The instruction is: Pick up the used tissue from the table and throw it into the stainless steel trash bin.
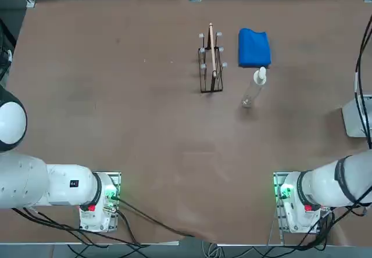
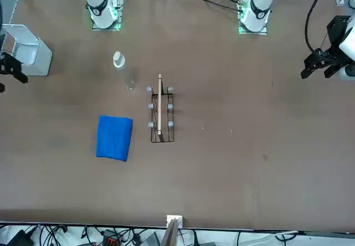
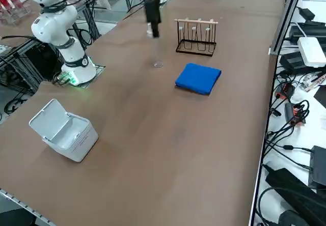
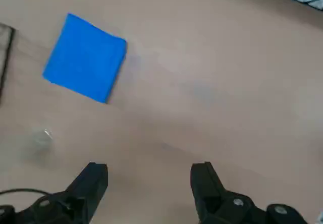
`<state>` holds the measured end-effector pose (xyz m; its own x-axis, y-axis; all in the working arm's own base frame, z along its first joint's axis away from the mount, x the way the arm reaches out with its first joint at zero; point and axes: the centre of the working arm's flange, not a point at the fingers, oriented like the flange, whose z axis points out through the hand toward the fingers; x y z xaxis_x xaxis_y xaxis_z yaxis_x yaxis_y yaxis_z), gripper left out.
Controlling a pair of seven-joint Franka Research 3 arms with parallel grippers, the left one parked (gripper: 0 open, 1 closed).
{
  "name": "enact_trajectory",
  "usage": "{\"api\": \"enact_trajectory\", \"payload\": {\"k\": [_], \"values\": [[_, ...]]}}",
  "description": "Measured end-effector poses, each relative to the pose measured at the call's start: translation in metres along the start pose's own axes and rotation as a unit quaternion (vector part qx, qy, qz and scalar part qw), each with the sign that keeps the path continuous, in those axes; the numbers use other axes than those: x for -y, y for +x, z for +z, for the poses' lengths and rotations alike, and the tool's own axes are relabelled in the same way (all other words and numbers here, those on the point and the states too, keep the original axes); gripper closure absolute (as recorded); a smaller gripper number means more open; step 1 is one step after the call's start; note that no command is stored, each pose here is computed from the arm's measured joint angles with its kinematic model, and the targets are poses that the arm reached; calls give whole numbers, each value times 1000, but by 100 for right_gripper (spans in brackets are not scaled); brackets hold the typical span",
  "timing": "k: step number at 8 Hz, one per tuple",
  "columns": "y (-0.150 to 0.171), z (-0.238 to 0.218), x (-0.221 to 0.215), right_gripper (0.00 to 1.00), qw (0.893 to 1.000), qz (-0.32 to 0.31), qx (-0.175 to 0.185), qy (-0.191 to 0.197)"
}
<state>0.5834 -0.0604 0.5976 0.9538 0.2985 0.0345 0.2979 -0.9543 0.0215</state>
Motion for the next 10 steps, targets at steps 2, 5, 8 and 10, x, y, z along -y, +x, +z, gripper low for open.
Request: {"api": "enact_trajectory", "payload": {"k": [2, 5, 8, 10], "values": [[12, -11, 38, 0, 999, 48, -4, 2], [-15, -39, 41, 0, 997, 76, -2, 13], [-51, -45, 36, 0, 991, 133, 3, 29], [-60, -49, 40, 0, 983, 179, 8, 31]]}}
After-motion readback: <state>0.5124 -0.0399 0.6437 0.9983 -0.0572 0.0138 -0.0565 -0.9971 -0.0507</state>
